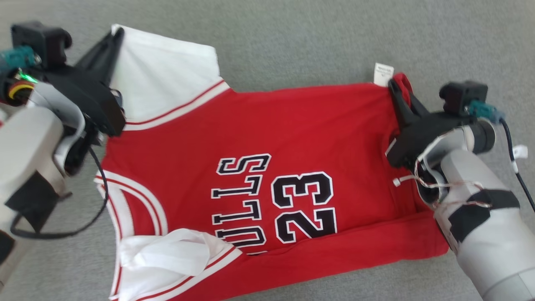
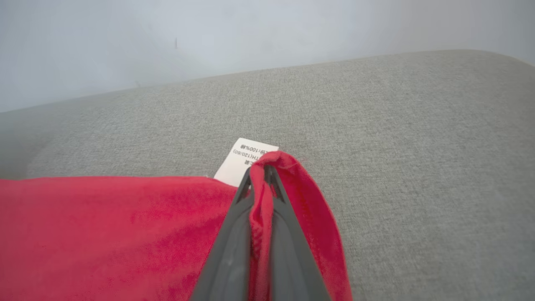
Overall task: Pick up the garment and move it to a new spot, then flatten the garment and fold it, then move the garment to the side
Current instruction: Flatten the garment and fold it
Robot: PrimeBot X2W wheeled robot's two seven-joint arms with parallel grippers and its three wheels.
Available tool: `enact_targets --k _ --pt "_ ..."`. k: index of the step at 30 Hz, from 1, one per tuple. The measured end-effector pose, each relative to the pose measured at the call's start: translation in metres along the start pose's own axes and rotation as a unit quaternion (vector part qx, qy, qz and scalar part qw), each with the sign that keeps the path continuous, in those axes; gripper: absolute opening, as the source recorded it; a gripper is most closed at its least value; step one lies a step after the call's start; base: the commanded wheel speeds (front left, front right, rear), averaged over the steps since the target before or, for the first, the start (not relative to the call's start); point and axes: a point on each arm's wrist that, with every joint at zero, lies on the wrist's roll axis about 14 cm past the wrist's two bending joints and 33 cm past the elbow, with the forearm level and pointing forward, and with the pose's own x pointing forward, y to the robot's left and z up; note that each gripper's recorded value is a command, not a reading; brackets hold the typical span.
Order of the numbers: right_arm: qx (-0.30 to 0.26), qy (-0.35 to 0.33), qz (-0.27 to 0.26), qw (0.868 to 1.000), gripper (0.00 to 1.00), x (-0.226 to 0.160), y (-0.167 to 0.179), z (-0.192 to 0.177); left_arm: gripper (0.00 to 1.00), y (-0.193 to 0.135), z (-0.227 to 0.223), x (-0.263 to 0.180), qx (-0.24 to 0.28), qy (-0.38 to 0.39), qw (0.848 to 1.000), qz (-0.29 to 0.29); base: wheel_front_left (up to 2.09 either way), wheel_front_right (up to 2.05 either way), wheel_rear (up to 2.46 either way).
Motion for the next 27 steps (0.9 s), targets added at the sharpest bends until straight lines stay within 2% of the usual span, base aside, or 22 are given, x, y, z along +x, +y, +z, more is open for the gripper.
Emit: enact_targets --k 7,13,21,27 --pt "-0.008 -0.020 0.010 1.000 0.00 -0.023 0.001 -0.002 0.00 -0.027 0.011 -0.040 -0.013 -0.037 0.999 -0.023 0.00 0.00 0.00" --pt "-0.007 -0.035 0.024 0.999 0.00 -0.032 0.010 -0.001 0.00 -0.047 0.020 -0.071 -0.029 -0.073 0.997 -0.021 0.00 0.00 0.00" --pt "0.008 -0.074 0.041 0.996 0.00 -0.046 0.022 0.010 0.00 -0.060 0.001 -0.130 -0.054 -0.105 0.993 0.029 0.00 0.00 0.00" --pt "0.024 -0.097 0.036 0.994 0.00 -0.070 0.022 0.006 0.00 -0.075 -0.023 -0.161 -0.094 -0.104 0.989 0.052 0.00 0.00 0.00"
